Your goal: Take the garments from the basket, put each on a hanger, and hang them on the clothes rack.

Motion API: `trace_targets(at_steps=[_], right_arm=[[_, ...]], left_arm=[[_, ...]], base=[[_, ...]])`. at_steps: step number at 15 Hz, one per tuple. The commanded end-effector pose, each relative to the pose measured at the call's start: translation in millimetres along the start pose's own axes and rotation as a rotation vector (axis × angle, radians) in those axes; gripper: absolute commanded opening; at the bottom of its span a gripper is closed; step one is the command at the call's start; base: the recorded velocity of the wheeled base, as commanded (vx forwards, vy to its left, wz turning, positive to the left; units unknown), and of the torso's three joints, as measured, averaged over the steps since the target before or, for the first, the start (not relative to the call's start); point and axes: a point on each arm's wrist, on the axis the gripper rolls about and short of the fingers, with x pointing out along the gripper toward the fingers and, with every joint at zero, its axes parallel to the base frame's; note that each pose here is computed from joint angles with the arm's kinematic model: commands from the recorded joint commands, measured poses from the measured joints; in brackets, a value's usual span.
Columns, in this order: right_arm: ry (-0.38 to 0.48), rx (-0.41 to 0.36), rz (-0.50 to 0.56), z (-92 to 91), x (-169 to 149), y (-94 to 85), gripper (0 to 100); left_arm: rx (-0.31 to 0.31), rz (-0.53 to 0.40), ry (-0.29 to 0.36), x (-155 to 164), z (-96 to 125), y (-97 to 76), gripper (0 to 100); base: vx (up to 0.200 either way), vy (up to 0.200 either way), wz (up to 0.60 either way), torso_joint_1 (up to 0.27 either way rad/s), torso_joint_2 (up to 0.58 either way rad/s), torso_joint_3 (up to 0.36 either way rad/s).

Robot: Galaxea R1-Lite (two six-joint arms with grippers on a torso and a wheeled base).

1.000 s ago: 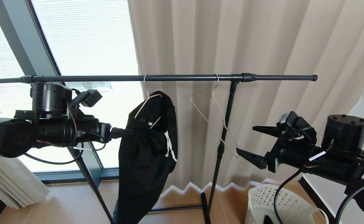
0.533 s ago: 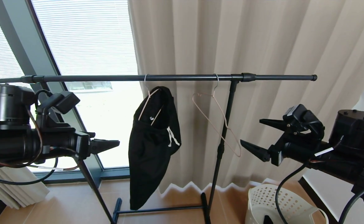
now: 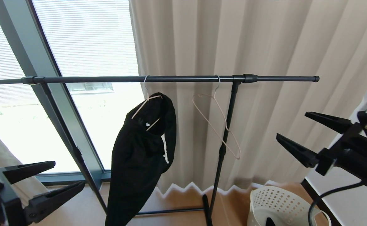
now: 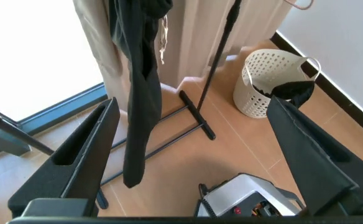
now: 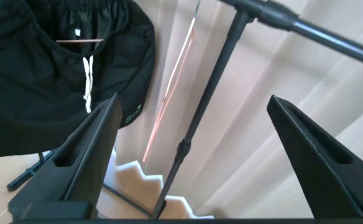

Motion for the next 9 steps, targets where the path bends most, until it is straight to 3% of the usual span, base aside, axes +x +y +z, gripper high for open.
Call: trace_targets(at_steps=[1,2,4,9], right_arm=[[-0.063,-0.027,-0.072,-6.0,-78,20.7,100],[-0.041,-0.024,-0.09,-14.3,-94,24.5,100],[0.012,-0.014,-0.089,-36.2,-127,33.7,100],[0.07,-0.007,-0.15,-81.2,-186,53.1,100]], left_arm=[[0.068,0.028,-0.172,-54,-53,-30.4,100],[0.08,0.043,-0.205,-60,-66,-34.9,100],[0.032,0.101,-0.209,-64,-94,-39.6,100],[-0.004,0.089,-0.207,-77,-138,-53.0,100]], base=[[0.0,0.0,0.0,0.0,0.0,0.0],[0.0,0.0,0.0,0.0,0.0,0.0],[0.0,0.0,0.0,0.0,0.0,0.0],[0.0,0.0,0.0,0.0,0.0,0.0]])
